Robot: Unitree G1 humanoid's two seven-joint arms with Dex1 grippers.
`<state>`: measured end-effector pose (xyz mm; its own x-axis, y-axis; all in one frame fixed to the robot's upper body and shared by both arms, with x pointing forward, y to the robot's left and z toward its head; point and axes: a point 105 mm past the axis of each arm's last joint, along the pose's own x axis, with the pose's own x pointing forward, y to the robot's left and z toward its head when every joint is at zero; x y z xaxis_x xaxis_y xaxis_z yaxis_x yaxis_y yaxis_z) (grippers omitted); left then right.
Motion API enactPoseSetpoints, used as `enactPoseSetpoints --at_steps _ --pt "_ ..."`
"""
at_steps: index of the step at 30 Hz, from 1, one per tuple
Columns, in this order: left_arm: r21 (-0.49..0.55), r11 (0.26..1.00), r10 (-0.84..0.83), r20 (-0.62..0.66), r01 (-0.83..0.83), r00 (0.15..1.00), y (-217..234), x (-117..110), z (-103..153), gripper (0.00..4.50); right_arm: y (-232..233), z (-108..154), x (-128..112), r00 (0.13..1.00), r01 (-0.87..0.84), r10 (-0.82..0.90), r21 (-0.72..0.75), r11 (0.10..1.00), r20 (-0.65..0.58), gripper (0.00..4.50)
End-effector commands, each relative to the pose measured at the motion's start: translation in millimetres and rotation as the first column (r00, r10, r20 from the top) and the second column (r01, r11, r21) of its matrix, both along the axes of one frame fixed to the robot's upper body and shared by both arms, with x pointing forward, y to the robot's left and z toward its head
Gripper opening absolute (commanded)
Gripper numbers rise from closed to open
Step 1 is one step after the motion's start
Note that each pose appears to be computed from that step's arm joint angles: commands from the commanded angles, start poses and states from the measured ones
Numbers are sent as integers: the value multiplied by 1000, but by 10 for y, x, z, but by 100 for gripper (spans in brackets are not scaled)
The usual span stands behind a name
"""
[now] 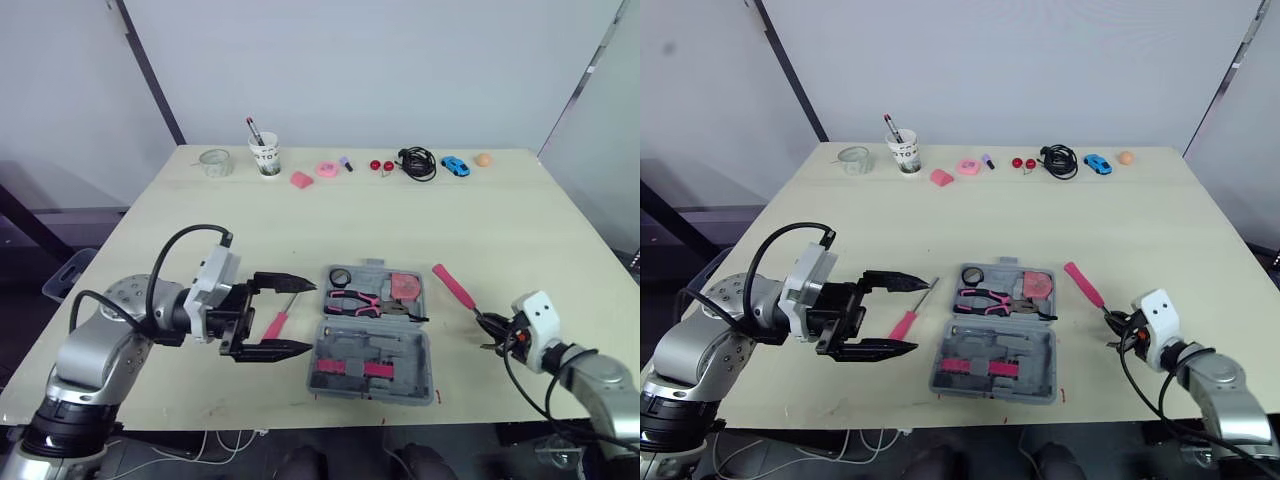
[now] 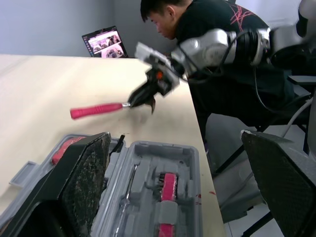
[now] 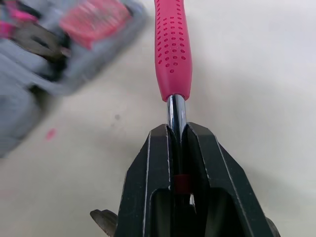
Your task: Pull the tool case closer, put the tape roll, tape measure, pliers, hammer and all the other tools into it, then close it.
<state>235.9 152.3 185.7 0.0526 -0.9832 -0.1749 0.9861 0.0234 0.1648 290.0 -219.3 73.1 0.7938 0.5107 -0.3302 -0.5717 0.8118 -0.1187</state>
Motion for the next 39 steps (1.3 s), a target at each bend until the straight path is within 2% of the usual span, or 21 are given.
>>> enactPoseSetpoints --at_steps 1,4,7,15,20,24,39 --pt "29 1000 -2 47 0 999 95 6 54 450 240 328 -44 987 -149 151 -22 989 62 1" --pt "44 999 5 53 -7 999 160 23 34 450 459 417 -109 967 -254 254 -30 967 13 1" --pt "74 997 11 45 -15 999 264 17 -14 450 809 461 -209 908 -418 416 -89 904 -44 1" --pt "129 991 30 19 -33 999 444 -44 -157 450 1334 255 -373 791 -612 582 -194 767 -189 1" --pt "161 986 36 7 -37 999 540 -62 -220 450 1433 189 -369 753 -658 610 -251 710 -248 1" --pt "178 983 50 4 -50 999 603 -51 -260 450 1473 154 -267 759 -651 591 -311 693 -271 1" --pt "192 979 75 -4 -72 997 691 -50 -282 450 1545 75 -187 738 -671 611 -402 623 -284 1"
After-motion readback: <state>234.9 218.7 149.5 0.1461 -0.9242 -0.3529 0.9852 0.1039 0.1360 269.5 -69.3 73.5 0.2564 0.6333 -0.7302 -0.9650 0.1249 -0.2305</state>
